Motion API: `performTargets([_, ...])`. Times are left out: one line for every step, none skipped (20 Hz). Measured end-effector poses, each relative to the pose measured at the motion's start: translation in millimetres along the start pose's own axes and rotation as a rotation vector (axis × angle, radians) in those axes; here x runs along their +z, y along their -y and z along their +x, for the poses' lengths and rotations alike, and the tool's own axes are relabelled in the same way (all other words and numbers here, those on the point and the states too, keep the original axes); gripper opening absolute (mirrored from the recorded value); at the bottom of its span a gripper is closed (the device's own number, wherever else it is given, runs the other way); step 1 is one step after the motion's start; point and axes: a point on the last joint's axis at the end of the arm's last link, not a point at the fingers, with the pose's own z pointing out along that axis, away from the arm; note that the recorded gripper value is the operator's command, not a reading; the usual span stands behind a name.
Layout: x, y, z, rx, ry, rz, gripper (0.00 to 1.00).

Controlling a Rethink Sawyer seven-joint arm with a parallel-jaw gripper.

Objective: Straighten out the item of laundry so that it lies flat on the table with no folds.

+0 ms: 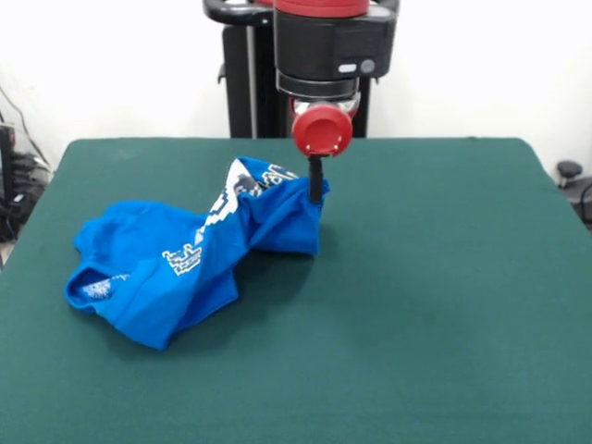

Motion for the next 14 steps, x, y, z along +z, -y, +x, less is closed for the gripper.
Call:
performTargets([2.7,-2.6,3.0,0.007,-0.020,-0.002,0.00])
performTargets([4.6,-3.7,4.7,0.011,-0.031,-0.002,0.00])
performTargets([6.0,-4.5,6.2,0.014,-0.040,-0.002,0.00])
performTargets([8.9,-6.1,9.7,0.017,-0.056,-0.001,0.00])
performTargets([10.2,-6.9,12.3,0.017,-0.065,-0.001,0.00])
performTargets([10.9,-7.3,14.6,0.016,-0.071,-0.001,0.00])
performTargets([12.1,-7.9,21.0,0.010,-0.083,-0.001,0.00])
performTargets([11.9,-8.0,24.9,0.006,-0.089,-0.001,0.00])
performTargets([11.7,-8.0,27.0,0.004,-0.092,-0.002,0.00])
performTargets([9.5,-8.1,31.4,0.000,-0.099,-0.004,0.00])
performTargets([7.8,-8.2,32.9,-0.002,-0.100,-0.006,0.00])
performTargets([6.7,-8.4,33.4,-0.002,-0.101,-0.007,0.00])
performTargets([2.5,-9.4,34.8,-0.004,-0.104,-0.011,0.00])
performTargets([-0.1,-10.3,35.9,-0.006,-0.106,-0.012,0.00])
